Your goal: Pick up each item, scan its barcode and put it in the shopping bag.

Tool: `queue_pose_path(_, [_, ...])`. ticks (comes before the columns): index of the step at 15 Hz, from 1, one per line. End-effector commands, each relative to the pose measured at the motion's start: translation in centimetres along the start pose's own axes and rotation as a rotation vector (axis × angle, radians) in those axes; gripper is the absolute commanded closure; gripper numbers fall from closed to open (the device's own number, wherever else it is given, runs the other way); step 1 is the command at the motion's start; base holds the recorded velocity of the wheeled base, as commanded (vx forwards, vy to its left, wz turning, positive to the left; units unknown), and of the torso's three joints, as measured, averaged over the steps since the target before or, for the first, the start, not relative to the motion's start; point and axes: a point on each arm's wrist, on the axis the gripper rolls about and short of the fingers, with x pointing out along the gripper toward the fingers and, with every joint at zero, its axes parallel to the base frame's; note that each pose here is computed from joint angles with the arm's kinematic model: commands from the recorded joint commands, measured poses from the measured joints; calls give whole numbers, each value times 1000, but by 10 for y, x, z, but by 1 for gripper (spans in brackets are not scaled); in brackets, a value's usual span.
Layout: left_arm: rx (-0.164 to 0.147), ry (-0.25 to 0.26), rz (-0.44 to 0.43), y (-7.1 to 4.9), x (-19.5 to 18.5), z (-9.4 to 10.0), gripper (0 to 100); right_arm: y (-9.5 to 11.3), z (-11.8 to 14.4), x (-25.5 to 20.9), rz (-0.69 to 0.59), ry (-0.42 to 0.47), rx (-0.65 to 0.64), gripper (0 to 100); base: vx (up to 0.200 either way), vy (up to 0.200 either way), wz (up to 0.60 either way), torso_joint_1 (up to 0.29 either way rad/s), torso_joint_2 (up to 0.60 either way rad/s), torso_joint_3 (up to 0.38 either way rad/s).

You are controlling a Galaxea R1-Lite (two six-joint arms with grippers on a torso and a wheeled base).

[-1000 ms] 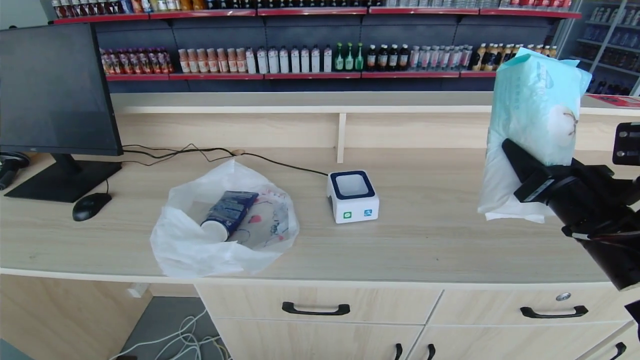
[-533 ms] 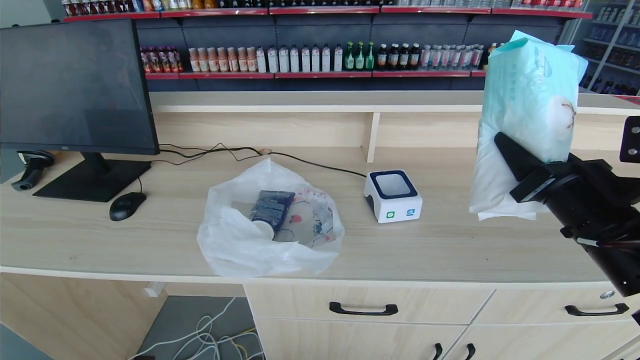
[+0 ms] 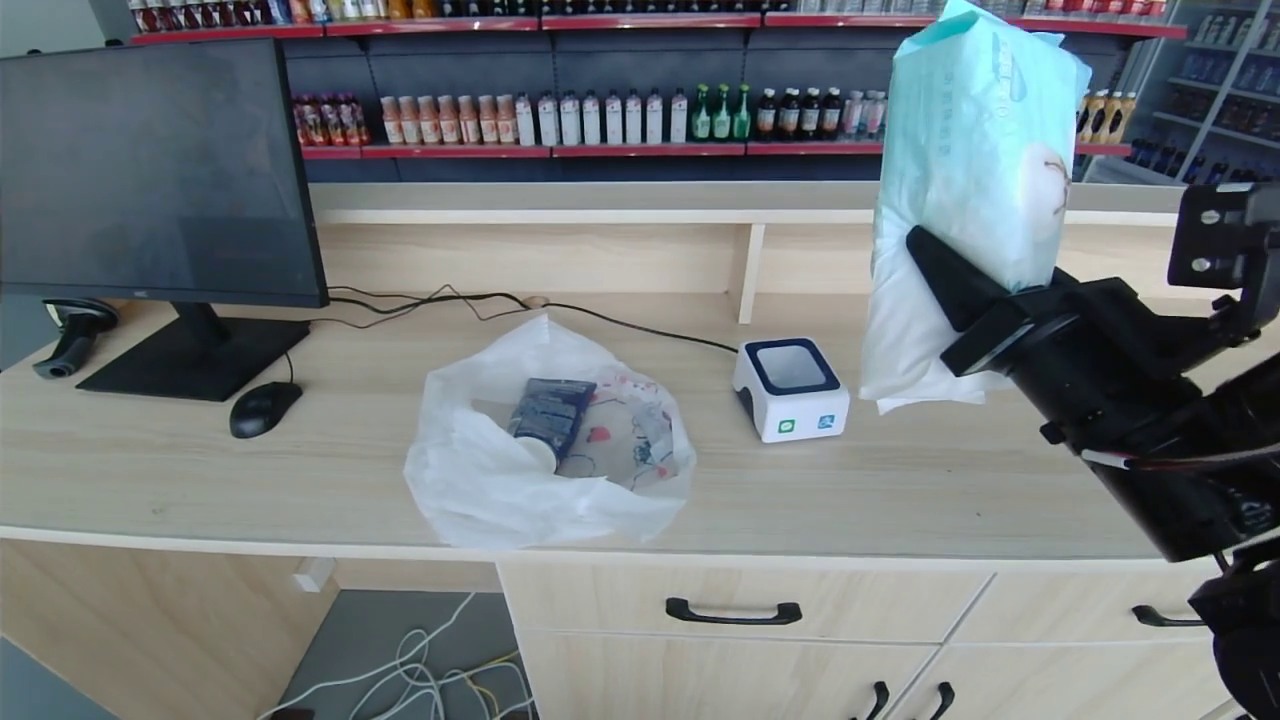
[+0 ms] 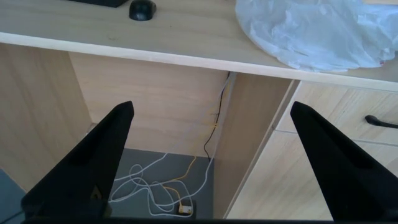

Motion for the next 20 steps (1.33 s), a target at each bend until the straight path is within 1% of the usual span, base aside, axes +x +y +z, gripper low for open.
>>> queue_pose_path(1, [-1, -1, 1, 0, 0, 0, 0, 6, -27, 14, 15, 58, 2, 100, 0, 0, 0, 0, 0, 0])
queue_pose_path(2, [-1, -1, 1, 0, 0, 0, 0, 5, -39, 13, 2, 98, 4, 100, 0, 0, 0, 0, 0, 0])
queue_pose_path(4, [0, -1, 1, 0, 0, 0, 0, 1, -53, 11, -19, 147, -7, 100, 0, 0, 0, 0, 0, 0])
queue_pose_path(7, [0, -1, 1, 0, 0, 0, 0, 0, -61, 19, -24, 150, 0, 100, 0, 0, 0, 0, 0, 0])
queue_pose_path(9, [-1, -1, 1, 0, 0, 0, 0, 1, -72, 26, -26, 160, 24, 100, 0, 0, 0, 0, 0, 0])
queue_pose_path(12, [-1, -1, 1, 0, 0, 0, 0, 0, -77, 47, -31, 114, 48, 100, 0, 0, 0, 0, 0, 0])
queue_pose_path(13, [-1, -1, 1, 0, 0, 0, 0, -7, -87, 53, -48, 117, 37, 100, 0, 0, 0, 0, 0, 0])
queue_pose_path(14, [-1, -1, 1, 0, 0, 0, 0, -11, -91, 57, -64, 117, 29, 100, 0, 0, 0, 0, 0, 0])
queue_pose_path(15, [-1, -1, 1, 0, 0, 0, 0, -14, -99, 67, -69, 103, 27, 100, 0, 0, 0, 0, 0, 0])
queue_pose_path(18, [0, -1, 1, 0, 0, 0, 0, -16, -111, 81, -73, 96, 27, 100, 0, 0, 0, 0, 0, 0])
queue_pose_path(20, [0, -1, 1, 0, 0, 0, 0, -20, -120, 81, -80, 114, 22, 100, 0, 0, 0, 0, 0, 0])
